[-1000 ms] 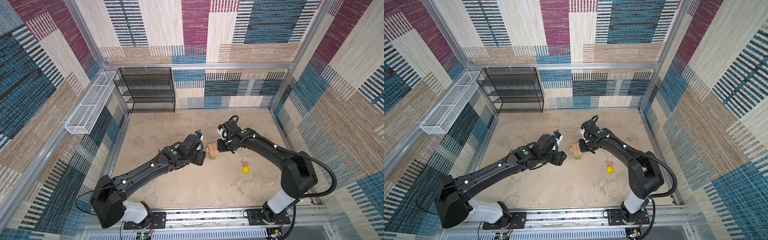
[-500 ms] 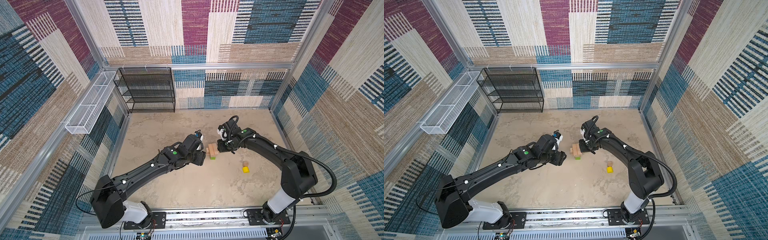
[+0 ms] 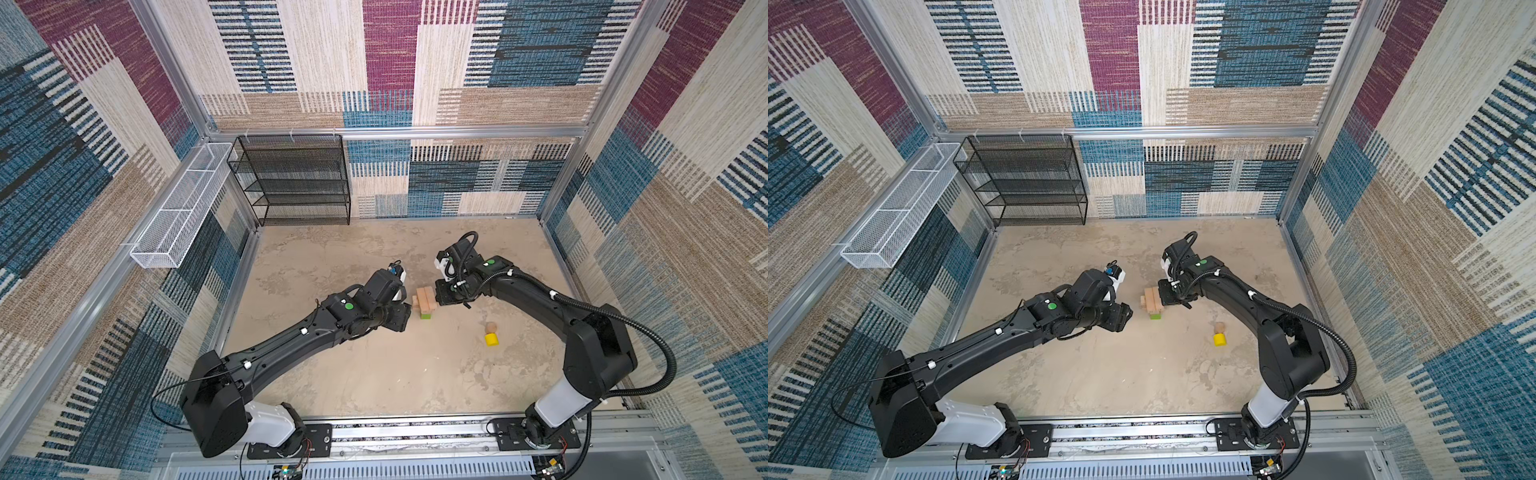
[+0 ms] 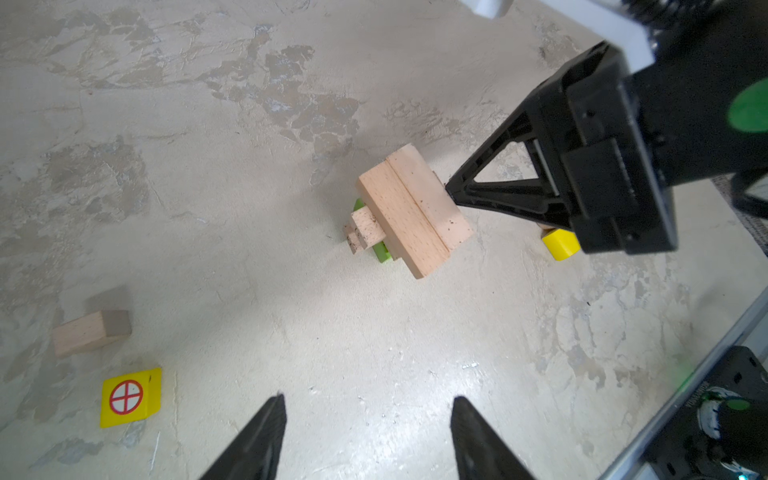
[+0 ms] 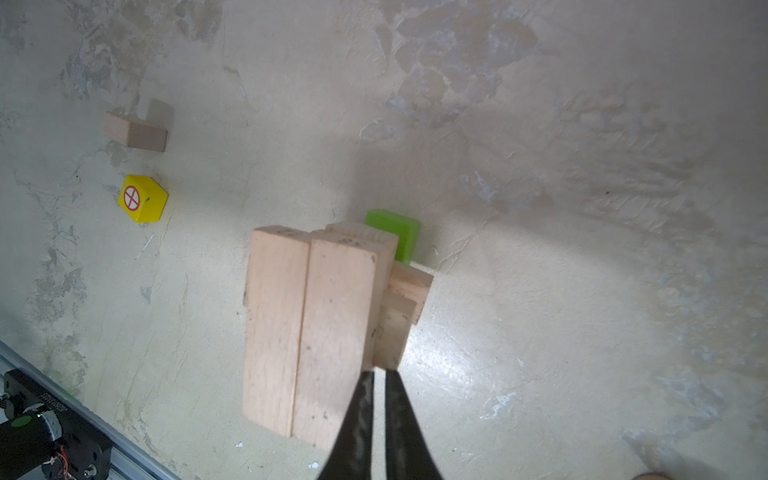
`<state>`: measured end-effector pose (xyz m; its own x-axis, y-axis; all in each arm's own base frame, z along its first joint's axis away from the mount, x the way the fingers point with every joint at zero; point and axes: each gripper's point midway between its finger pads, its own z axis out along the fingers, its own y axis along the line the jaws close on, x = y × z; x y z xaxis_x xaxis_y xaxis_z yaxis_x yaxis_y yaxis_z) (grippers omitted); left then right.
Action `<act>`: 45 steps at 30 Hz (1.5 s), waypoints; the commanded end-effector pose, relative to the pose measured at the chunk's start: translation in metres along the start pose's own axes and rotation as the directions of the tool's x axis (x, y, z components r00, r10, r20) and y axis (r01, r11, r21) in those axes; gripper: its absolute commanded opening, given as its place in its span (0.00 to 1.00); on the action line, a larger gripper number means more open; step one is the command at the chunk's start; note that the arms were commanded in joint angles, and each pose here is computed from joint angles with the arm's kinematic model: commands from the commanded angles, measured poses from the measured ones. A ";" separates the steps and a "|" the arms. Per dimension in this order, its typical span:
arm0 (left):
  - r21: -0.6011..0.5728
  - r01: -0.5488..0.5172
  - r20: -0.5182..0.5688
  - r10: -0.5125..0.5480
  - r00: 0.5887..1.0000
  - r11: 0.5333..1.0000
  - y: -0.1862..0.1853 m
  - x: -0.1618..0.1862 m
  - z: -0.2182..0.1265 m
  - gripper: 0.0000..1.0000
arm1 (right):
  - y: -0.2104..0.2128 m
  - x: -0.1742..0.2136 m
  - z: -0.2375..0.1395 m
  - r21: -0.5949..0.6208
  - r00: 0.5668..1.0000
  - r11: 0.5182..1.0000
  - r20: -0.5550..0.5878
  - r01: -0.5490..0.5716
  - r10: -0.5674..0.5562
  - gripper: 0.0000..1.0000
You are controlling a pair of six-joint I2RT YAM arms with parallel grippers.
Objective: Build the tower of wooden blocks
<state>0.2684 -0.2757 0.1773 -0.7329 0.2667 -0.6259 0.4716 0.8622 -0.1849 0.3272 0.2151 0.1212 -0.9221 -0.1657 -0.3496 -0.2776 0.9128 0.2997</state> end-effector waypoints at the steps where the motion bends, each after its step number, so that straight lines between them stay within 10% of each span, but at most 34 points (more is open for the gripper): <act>1: 0.010 0.014 0.007 -0.014 1.000 1.000 -0.001 -0.001 -0.002 0.68 | 0.004 0.000 -0.003 -0.022 1.000 1.000 0.006 -0.007 0.008 0.12; 25: -0.065 -0.073 0.046 0.076 0.996 0.995 0.019 0.000 -0.037 0.69 | -0.005 -0.019 -0.053 0.057 0.980 0.997 0.193 -0.058 0.046 0.18; 36: -0.195 -0.191 0.096 0.213 0.972 0.962 0.051 0.005 -0.082 0.73 | -0.013 -0.009 -0.094 0.028 0.922 0.984 0.356 -0.173 0.152 0.61; 45: -0.288 -0.187 0.099 0.223 0.970 0.939 0.078 0.022 -0.099 0.85 | -0.030 0.023 -0.090 0.062 0.913 0.954 0.314 -0.293 0.260 0.74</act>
<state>0.2398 -0.1747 0.2285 -0.5619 0.3642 -0.7427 0.4583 0.8845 0.0870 0.2928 0.1555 0.1845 -0.8320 0.1517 -0.5337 -0.0346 0.9459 0.3227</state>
